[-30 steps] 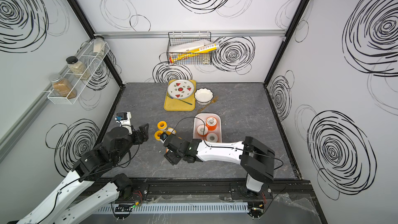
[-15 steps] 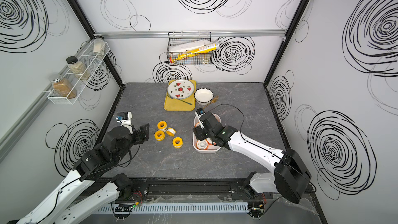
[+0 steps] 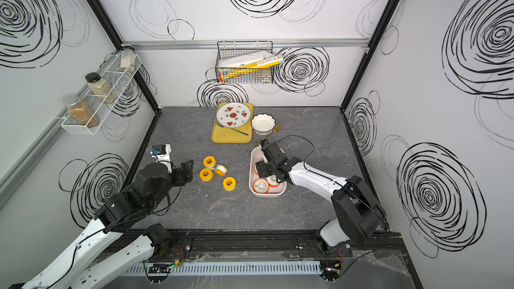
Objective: Put the sealing tape into the storage box
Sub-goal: Place the sealing tape in the storage box.
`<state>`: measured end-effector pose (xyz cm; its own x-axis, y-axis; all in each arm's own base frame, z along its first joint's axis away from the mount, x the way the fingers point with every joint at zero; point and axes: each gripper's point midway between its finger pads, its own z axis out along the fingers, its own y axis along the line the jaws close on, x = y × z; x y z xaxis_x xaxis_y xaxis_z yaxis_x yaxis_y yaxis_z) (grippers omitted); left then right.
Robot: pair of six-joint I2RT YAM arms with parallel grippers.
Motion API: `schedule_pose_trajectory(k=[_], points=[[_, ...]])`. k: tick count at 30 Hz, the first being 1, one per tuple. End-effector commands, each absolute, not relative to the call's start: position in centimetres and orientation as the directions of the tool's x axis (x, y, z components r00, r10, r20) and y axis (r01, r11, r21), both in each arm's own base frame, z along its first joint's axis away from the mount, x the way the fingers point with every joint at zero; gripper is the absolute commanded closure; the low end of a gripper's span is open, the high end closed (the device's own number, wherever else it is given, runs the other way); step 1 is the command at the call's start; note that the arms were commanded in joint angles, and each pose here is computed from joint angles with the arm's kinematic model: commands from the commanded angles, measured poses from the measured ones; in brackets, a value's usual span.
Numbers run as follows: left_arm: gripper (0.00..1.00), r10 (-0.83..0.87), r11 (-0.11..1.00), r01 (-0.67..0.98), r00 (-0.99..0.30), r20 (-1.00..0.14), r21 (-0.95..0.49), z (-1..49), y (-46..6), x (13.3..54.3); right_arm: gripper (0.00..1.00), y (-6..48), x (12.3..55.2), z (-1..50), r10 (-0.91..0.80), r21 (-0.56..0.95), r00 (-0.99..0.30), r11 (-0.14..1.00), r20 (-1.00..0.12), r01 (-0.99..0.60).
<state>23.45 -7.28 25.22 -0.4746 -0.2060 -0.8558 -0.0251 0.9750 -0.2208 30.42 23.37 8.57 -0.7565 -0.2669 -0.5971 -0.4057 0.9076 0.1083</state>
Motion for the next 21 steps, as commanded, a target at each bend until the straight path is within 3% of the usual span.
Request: schedule_pose_trajectory(k=[1, 13, 21], points=[[0.15, -0.219, 0.972, -0.023, -0.457, -0.862, -0.235, 25.4, -7.4, 23.8, 0.48, 24.3, 31.8, 9.8, -0.253, 0.11, -0.731, 0.906, -0.634, -0.408], [0.15, -0.215, 0.972, -0.02, -0.461, -0.861, -0.232, 25.4, -7.5, 23.9, 0.47, 25.2, 32.8, 8.9, -0.269, 0.107, -0.742, 0.903, -0.614, -0.416], [0.15, -0.214, 0.973, -0.022, -0.463, -0.86, -0.23, 25.3, -7.5, 23.9, 0.39, 25.6, 33.2, 8.4, -0.275, 0.1, -0.748, 0.905, -0.604, -0.414]])
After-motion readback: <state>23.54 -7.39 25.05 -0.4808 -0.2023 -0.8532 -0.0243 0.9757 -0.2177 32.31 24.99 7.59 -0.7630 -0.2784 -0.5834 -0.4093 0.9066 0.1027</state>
